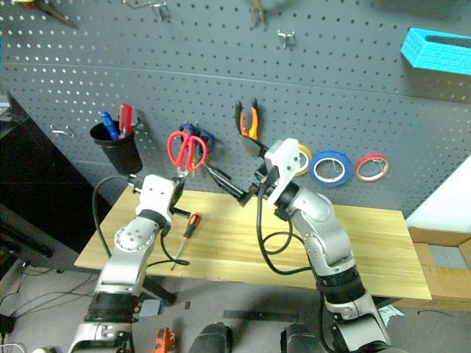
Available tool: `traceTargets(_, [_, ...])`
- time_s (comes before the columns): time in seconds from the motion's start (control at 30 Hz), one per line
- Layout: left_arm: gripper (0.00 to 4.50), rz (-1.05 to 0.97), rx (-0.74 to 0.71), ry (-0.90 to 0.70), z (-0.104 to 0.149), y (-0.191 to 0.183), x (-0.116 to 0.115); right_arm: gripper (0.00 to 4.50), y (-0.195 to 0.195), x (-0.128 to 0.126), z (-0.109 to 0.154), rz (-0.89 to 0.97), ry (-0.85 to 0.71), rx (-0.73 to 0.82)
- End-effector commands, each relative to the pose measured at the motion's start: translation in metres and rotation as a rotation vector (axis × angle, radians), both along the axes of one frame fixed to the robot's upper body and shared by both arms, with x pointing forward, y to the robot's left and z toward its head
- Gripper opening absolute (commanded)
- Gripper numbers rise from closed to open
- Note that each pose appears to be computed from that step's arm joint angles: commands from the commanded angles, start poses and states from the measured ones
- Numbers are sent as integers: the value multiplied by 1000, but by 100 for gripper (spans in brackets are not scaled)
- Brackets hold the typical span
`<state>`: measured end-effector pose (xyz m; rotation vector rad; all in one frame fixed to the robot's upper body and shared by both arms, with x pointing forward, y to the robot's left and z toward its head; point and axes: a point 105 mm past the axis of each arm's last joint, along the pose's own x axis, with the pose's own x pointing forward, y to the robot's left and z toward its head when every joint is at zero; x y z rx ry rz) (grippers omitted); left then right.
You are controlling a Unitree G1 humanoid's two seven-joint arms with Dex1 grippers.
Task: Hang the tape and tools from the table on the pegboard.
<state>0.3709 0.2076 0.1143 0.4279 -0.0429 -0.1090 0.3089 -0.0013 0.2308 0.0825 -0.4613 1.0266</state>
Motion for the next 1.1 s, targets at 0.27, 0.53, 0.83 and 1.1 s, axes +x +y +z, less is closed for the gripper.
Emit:
traceTargets(0.27, [260, 4, -15, -45, 15, 3, 0, 450, -3, -7, 2, -1, -23, -7])
traceTargets(0.53, [446, 85, -55, 47, -21, 10, -17, 450, 7, -20, -27, 83, 23, -127])
traceTargets(0.83, [446, 207, -175, 280, -65, 32, -43, 450, 15, -20, -85, 70, 108, -418])
traceTargets(1.1, [446, 193, -185, 381, -72, 48, -20, 450, 21, -18, -101, 85, 170, -512])
